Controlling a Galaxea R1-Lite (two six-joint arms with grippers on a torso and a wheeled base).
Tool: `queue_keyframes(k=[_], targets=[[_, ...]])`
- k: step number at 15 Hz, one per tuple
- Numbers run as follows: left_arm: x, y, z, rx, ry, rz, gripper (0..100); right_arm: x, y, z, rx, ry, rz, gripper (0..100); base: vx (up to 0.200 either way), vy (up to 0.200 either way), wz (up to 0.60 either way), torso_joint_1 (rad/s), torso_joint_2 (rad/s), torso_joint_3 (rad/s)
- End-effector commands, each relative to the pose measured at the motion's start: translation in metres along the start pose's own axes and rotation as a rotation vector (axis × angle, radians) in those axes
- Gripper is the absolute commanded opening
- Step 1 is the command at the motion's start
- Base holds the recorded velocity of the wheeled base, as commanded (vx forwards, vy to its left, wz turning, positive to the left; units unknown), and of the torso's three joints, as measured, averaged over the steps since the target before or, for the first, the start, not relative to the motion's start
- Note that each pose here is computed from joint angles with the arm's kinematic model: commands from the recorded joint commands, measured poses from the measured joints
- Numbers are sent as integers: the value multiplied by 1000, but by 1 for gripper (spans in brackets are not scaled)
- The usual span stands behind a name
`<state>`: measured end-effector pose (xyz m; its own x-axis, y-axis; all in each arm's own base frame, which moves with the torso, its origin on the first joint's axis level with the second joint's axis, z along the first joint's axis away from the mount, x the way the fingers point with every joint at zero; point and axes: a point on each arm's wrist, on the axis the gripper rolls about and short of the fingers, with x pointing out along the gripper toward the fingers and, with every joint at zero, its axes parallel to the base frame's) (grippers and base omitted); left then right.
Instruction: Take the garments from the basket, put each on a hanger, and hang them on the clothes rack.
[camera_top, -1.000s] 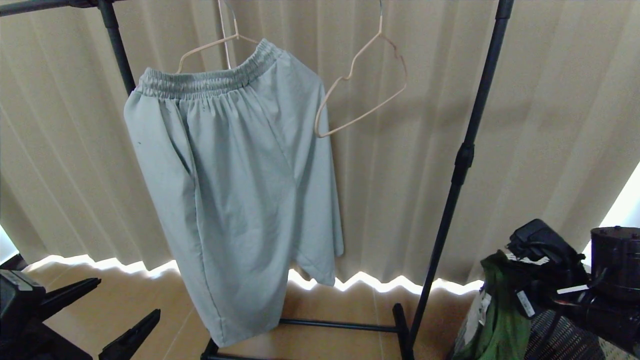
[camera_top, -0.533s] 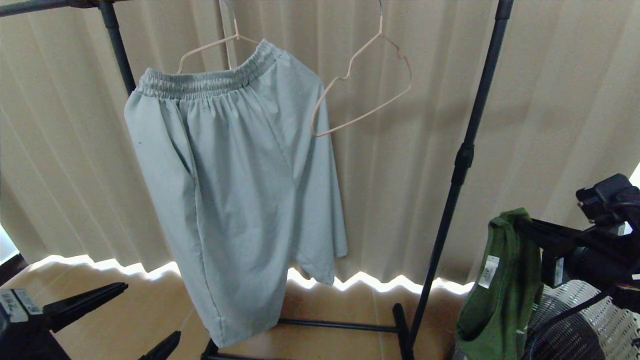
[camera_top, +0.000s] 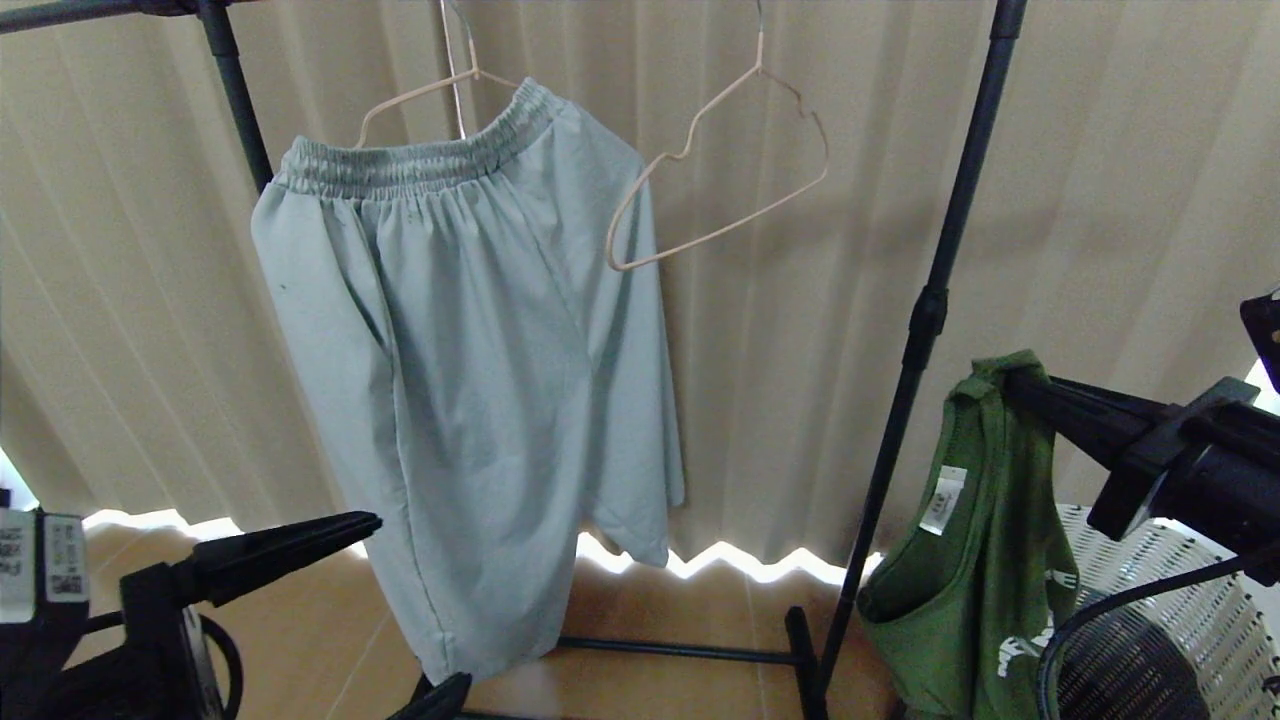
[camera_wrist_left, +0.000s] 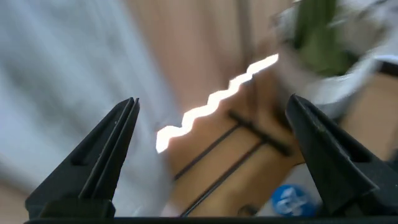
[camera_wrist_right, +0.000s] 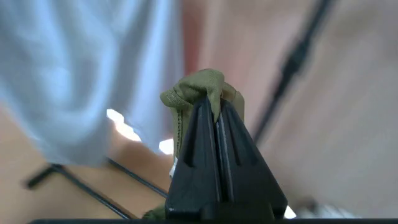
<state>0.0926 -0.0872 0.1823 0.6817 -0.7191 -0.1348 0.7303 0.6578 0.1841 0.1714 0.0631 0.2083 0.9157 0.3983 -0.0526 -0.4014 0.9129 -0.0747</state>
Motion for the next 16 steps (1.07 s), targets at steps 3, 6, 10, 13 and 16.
queue_keyframes(k=[3,6,10,13,16], targets=[[73,-19,13,-66,105,-146,100,-1,5,18,8,-73,43,0,0,0,0,0,0,0],[132,-29,14,-128,169,-168,100,-10,18,28,25,-122,138,0,0,0,0,0,0,0],[178,-40,8,-143,208,-194,100,-15,33,30,32,-140,250,0,0,0,0,0,0,0],[205,-47,-4,-146,240,-207,100,-16,43,35,60,-152,331,0,0,0,0,0,0,0],[215,-55,-8,-144,194,-222,100,-17,46,35,61,-153,352,0,0,0,0,0,0,0]])
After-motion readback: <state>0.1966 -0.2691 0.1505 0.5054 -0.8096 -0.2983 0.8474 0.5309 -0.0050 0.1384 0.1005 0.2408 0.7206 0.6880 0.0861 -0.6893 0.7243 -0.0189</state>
